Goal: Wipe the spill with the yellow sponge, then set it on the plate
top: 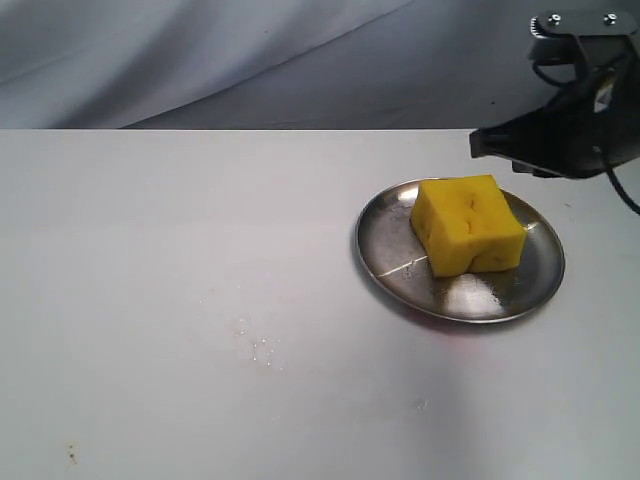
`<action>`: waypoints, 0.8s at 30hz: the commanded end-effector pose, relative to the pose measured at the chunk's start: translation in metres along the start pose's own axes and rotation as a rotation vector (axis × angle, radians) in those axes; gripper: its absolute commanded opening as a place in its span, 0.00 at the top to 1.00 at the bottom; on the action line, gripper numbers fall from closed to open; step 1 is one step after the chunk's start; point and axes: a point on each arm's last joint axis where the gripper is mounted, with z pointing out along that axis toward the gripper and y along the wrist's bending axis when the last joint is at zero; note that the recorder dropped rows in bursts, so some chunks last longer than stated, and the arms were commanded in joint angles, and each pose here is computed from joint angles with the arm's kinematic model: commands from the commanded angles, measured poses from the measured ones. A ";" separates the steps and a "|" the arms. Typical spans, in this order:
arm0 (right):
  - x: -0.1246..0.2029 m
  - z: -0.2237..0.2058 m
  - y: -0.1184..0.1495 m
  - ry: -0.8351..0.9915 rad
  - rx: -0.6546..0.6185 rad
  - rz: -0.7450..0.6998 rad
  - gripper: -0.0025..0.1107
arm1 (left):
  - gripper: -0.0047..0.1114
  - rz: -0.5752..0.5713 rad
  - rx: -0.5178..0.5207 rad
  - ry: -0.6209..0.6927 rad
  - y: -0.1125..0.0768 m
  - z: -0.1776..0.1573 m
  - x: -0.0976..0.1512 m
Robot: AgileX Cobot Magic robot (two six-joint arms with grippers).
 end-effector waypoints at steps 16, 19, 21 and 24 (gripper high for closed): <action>0.117 -0.070 -0.020 -0.212 -0.074 0.187 0.98 | 0.96 -0.016 -0.004 -0.015 0.000 0.000 -0.002; 0.124 -0.075 -0.031 -0.260 -0.039 0.234 0.98 | 0.96 -0.016 -0.004 -0.015 0.000 0.000 -0.002; 0.132 -0.083 -0.039 -0.334 -0.015 0.269 0.98 | 0.96 -0.016 -0.004 -0.015 0.000 0.000 -0.002; 0.150 -0.095 -0.045 -0.459 0.003 0.290 0.98 | 0.96 -0.016 -0.004 -0.015 0.000 0.000 -0.002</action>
